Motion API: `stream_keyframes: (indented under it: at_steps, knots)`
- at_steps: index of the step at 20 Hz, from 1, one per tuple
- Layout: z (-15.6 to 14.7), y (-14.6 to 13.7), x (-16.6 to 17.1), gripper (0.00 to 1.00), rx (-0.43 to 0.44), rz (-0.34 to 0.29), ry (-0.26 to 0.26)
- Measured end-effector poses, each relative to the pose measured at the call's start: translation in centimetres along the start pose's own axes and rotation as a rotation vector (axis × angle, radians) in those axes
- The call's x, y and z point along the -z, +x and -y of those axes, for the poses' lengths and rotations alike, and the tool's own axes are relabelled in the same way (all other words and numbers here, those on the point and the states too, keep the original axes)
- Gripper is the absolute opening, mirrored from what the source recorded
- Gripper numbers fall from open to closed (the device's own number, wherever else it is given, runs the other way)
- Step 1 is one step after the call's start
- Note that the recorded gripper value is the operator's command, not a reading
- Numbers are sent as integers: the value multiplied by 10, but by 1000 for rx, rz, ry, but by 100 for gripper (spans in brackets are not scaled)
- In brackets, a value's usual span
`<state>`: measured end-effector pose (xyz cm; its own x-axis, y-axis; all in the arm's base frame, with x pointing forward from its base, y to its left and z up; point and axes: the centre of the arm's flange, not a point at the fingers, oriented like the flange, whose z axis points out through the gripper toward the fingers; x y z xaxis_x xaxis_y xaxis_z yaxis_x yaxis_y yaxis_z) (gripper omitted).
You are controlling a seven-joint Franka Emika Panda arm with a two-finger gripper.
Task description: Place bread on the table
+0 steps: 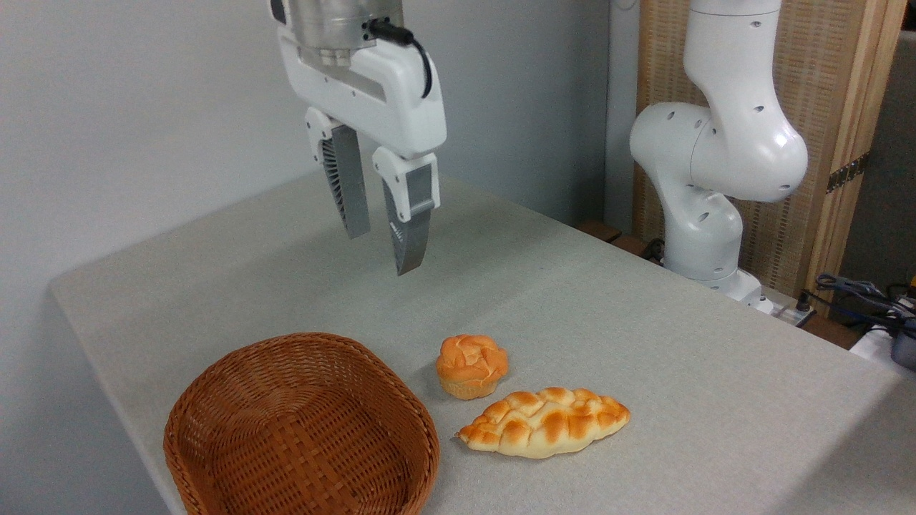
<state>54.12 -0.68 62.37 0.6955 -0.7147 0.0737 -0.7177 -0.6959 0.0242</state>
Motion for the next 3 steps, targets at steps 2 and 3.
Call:
stream_keyframes:
  at_steps: [2,3]
  knots:
    - [-1,8,-5,100,-12,5,-7]
    - [-3,11,-7,100,-17,7,-9]
